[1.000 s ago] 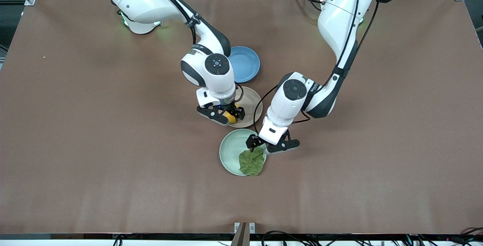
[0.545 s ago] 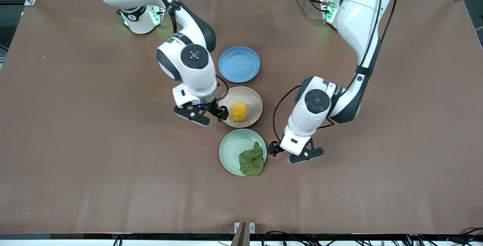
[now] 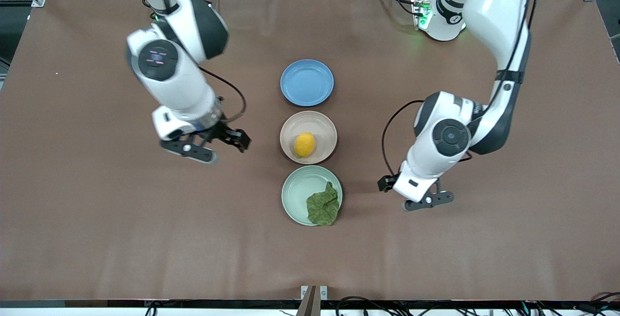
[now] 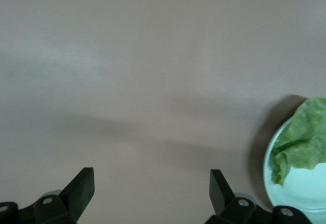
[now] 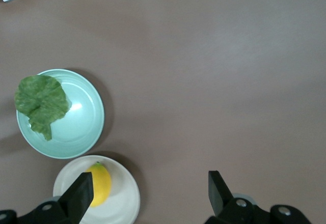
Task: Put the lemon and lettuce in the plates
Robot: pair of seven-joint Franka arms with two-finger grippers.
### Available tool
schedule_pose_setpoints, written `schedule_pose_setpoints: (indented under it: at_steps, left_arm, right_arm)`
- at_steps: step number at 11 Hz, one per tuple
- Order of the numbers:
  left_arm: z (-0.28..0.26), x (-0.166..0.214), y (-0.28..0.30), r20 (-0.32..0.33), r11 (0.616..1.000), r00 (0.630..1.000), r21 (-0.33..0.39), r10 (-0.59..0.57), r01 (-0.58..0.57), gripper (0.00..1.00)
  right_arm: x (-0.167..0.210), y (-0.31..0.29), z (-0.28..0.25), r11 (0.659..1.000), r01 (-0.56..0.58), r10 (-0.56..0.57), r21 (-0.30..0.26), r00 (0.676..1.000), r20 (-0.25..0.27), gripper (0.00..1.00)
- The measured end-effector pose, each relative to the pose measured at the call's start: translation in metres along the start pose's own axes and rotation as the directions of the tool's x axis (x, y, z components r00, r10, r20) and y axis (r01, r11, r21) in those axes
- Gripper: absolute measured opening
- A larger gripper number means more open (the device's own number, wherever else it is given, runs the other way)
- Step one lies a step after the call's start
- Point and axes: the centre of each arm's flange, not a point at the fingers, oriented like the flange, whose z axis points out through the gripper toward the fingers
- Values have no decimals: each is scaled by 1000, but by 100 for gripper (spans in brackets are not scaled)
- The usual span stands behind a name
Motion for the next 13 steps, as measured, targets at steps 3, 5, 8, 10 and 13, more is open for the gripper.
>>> schedule_pose_setpoints:
  at_steps: [3, 5, 8, 10, 13]
  left_arm:
    - [-27, -12, -28, 46, 999, 999, 37, -18, 17, 100]
    - [-46, -18, -46, 72, 998, 997, 56, -8, 4, 100]
    - [-75, -17, -88, 114, 994, 990, 70, 81, -89, 100]
    - [-98, -22, -118, 113, 987, 984, 64, 141, -148, 100]
    - [-152, -34, -166, 127, 976, 972, 60, 200, -209, 100]
  right_arm:
    - [18, 72, -55, 992, 110, -107, -60, 993, 56, 100]
    - [33, 122, -76, 981, 171, -163, -96, 983, 84, 100]
    - [55, 184, -98, 971, 229, -221, -67, 970, 105, 100]
    - [67, 225, -111, 960, 278, -273, -36, 956, 108, 100]
    - [70, 261, -130, 946, 324, -321, -25, 943, 87, 100]
